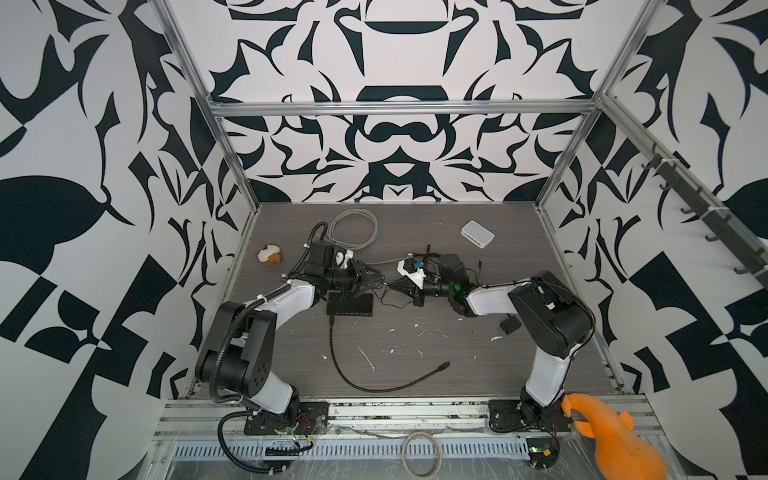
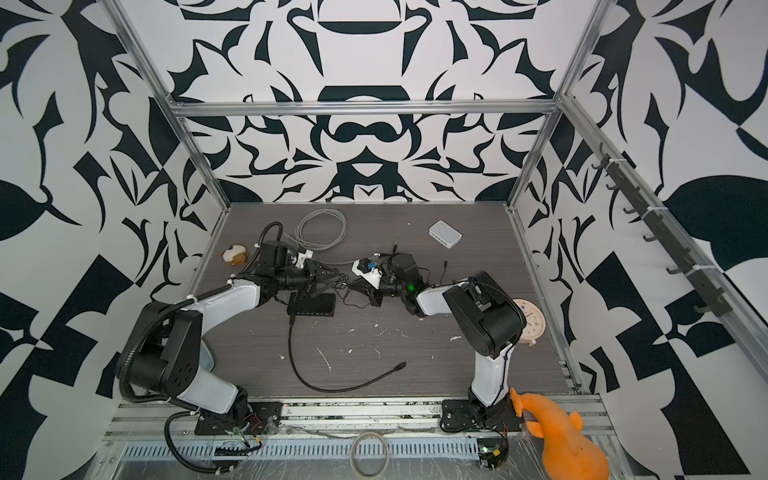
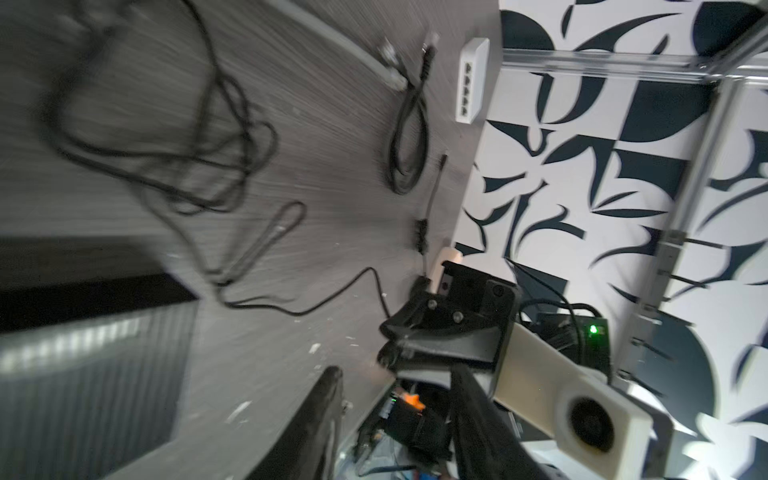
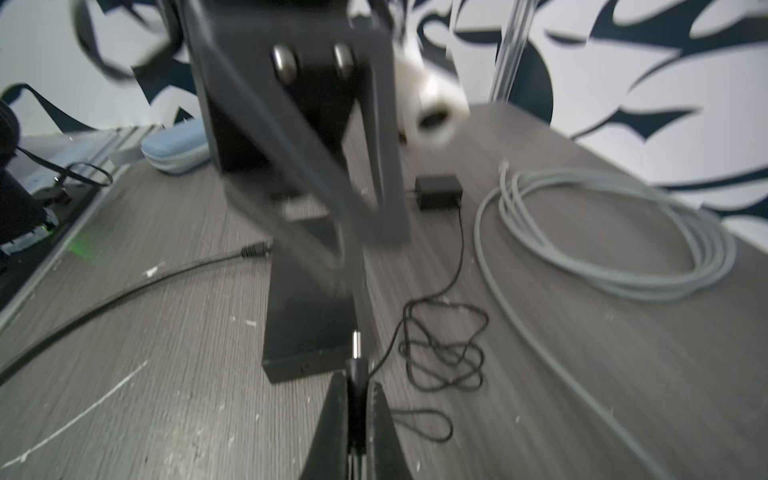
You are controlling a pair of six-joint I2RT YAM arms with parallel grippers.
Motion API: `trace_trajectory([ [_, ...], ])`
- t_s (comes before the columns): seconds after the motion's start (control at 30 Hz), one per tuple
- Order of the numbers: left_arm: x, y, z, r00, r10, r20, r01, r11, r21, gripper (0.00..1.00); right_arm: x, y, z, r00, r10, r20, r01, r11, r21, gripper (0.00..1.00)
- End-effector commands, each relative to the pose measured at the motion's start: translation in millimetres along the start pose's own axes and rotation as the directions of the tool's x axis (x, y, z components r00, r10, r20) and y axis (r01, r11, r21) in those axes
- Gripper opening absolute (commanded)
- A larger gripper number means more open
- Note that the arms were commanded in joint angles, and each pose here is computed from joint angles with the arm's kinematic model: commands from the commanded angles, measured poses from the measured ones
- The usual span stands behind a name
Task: Insert the plug into the switch port
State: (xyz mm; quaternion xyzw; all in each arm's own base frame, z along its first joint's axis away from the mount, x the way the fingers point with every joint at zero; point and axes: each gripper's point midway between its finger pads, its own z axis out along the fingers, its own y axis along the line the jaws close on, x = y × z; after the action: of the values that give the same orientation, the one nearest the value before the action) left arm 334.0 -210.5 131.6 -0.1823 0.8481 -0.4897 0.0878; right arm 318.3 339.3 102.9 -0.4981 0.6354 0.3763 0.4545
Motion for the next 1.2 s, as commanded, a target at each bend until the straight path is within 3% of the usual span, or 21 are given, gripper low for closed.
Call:
trace_trajectory([
  [0.0, -25, 35, -47, 0.986, 0.102, 0.132, -0.061, 0.957, -0.283, 0.52, 2, 12, 2, 0.997, 0.005, -0.081, -0.004, 1.0, 0.01, 0.0],
  [0.1, -37, 77, -79, 0.971, 0.103, 0.213, 0.007, 0.887, -0.462, 0.56, 18, 27, 9, 0.986, -0.012, -0.166, 0.012, 1.0, -0.001, 0.0],
  [0.2, -36, 107, -87, 0.966, 0.041, 0.255, 0.094, 0.865, -0.493, 0.57, 22, 29, 14, 0.981, -0.007, -0.192, 0.006, 1.0, -0.006, 0.0],
  [0.4, -32, 130, -71, 0.97, -0.032, 0.24, 0.14, 0.883, -0.448, 0.57, 29, 36, 29, 0.969, -0.01, -0.245, 0.002, 0.999, -0.034, 0.0],
  [0.7, -31, 142, -58, 0.983, -0.053, 0.177, 0.129, 0.882, -0.453, 0.59, 42, 24, 50, 0.948, 0.095, -0.303, -0.064, 0.992, 0.111, 0.0],
  [1.17, -28, 152, -51, 0.99, -0.064, 0.123, 0.114, 0.882, -0.457, 0.59, 41, 21, 58, 0.971, 0.192, -0.144, -0.164, 0.968, 0.189, 0.0],
])
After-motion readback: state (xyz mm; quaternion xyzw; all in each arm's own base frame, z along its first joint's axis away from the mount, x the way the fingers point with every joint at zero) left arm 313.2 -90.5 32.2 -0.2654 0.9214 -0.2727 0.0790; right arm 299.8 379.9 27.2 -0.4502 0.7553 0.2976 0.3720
